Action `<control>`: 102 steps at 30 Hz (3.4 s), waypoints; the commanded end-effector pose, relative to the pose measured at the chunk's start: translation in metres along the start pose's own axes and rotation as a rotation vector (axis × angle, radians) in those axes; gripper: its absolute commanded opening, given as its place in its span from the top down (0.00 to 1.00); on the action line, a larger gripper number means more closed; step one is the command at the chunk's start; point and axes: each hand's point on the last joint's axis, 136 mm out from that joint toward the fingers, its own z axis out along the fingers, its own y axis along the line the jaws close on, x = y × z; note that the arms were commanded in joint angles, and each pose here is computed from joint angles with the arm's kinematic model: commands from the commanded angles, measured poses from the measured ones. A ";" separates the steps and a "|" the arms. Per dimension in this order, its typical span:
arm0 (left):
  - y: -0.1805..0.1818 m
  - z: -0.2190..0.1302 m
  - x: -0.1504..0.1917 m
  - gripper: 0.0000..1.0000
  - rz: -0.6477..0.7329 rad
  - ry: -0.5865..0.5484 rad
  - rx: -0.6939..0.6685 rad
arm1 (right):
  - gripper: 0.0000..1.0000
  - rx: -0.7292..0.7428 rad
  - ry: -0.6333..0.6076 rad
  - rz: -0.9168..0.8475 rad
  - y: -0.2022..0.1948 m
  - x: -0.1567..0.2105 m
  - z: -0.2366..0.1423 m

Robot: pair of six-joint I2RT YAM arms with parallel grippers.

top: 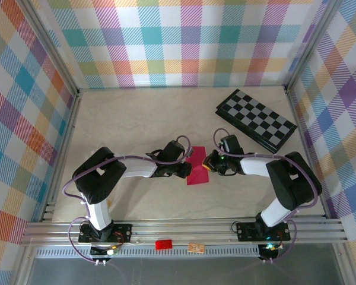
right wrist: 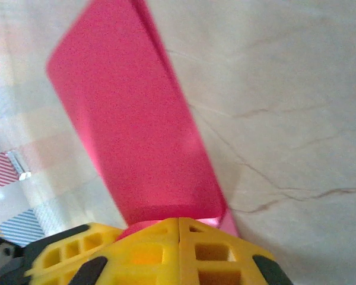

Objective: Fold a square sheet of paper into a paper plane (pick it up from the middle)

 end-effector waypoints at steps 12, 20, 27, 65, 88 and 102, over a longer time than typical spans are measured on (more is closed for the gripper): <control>0.026 0.007 0.036 0.96 -0.017 0.114 -0.081 | 0.95 0.010 0.134 -0.081 0.003 0.031 0.014; 0.029 0.006 0.042 0.96 -0.010 0.135 -0.093 | 0.95 0.107 0.091 0.002 -0.041 0.017 0.014; 0.029 0.007 0.042 0.97 -0.011 0.135 -0.093 | 0.93 0.069 0.042 0.021 -0.034 -0.005 0.004; 0.029 0.008 0.045 0.96 -0.010 0.150 -0.089 | 0.92 0.012 0.113 -0.102 0.004 0.016 0.006; 0.025 0.001 0.028 0.93 -0.013 0.109 -0.097 | 0.94 0.138 0.167 -0.047 -0.039 0.044 0.024; 0.009 -0.052 -0.017 0.44 -0.105 -0.078 -0.116 | 0.95 0.155 0.161 -0.005 -0.048 0.046 0.031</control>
